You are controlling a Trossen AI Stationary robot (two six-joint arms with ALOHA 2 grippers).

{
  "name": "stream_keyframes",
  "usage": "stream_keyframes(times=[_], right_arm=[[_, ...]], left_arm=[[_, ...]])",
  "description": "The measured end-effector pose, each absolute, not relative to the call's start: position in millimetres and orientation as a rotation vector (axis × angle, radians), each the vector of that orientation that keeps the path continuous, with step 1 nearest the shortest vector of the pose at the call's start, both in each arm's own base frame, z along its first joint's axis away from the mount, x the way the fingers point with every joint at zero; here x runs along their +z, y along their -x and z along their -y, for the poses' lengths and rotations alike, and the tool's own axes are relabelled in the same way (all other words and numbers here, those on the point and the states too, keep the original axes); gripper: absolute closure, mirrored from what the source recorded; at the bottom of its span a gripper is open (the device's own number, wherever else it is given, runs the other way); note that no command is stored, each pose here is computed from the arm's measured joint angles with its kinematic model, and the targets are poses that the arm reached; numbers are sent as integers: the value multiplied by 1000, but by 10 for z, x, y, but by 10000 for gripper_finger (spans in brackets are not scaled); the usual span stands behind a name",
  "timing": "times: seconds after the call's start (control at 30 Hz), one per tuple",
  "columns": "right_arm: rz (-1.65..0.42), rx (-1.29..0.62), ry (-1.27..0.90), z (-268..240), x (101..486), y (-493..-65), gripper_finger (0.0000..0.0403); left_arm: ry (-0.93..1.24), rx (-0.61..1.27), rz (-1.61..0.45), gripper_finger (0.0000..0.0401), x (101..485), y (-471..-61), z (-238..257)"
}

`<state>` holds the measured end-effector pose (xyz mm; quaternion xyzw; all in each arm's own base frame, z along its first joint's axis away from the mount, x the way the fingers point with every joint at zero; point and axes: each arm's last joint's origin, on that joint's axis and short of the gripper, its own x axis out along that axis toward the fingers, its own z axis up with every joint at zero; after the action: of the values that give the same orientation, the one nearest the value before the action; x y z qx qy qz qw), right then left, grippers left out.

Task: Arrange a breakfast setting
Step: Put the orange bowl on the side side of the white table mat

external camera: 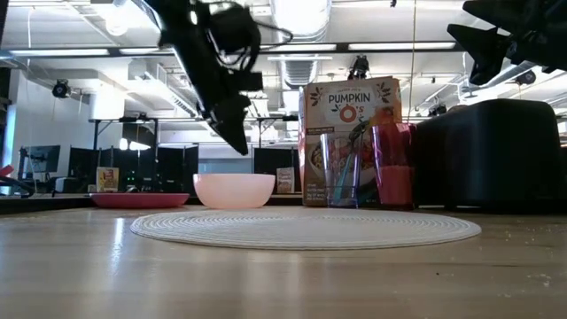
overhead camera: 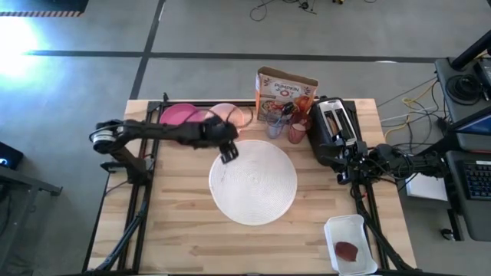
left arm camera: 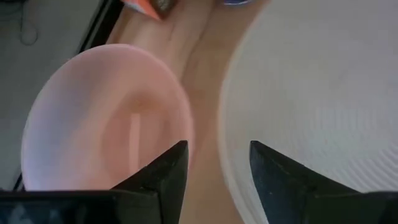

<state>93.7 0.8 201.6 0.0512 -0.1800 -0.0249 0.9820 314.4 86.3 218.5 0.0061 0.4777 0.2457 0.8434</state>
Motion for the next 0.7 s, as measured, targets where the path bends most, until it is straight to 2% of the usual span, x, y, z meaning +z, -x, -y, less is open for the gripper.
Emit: stream_keyframes(times=[0.2,0.7], right_arm=[[362,-50,-103,-8,2016,-937,211],[362,-50,-103,-8,2015,-938,211]], left_arm=[[35,466,-1017,245,2127,-3107,-1133],[58,480,-1109,245,1860,-3129,-1254]])
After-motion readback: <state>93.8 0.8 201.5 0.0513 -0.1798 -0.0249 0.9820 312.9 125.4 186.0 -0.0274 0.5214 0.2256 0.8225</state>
